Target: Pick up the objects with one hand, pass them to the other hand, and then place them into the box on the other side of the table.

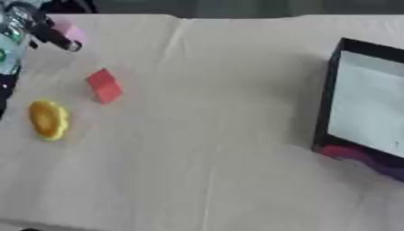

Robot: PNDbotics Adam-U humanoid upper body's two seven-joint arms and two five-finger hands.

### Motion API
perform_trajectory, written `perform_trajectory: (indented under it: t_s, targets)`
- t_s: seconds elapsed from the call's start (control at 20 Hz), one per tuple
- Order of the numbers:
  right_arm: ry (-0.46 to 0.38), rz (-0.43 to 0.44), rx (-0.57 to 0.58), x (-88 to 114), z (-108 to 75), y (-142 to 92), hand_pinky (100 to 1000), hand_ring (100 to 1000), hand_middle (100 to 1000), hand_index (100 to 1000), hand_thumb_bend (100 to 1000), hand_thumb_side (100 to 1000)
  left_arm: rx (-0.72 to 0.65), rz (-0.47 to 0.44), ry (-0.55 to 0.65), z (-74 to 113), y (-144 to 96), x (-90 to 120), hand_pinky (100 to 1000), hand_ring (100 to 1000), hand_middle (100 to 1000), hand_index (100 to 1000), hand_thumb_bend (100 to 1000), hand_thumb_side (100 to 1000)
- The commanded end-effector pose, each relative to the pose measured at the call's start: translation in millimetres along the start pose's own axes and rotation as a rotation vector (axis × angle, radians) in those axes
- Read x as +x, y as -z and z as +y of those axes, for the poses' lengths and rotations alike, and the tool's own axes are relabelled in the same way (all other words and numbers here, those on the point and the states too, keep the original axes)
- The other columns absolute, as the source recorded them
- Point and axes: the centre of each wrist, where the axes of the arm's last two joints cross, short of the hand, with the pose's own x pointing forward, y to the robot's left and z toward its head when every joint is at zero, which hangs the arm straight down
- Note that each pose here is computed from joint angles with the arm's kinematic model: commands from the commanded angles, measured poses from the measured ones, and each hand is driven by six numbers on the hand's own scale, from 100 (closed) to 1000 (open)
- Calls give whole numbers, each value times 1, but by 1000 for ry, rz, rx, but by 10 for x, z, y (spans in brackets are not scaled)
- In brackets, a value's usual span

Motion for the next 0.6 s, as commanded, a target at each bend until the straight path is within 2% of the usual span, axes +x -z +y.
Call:
perform_trajectory:
  t_s: [0.05,0.35,0.6]
  targets:
    - [-20,-53,-9,177,-88,21,917,921,852,913,526,479,66,-94,-20,280,-260,85,777,758,656,537,100,164]
    - [-48,-98,24,335,-59,26,919,924,856,917,558,451,69,-287,-41,195,-583,183,750,727,623,532,100,143]
    - [-144,-181,163,655,95,16,925,944,884,927,634,415,99,-455,-36,22,-780,229,742,711,613,531,100,118]
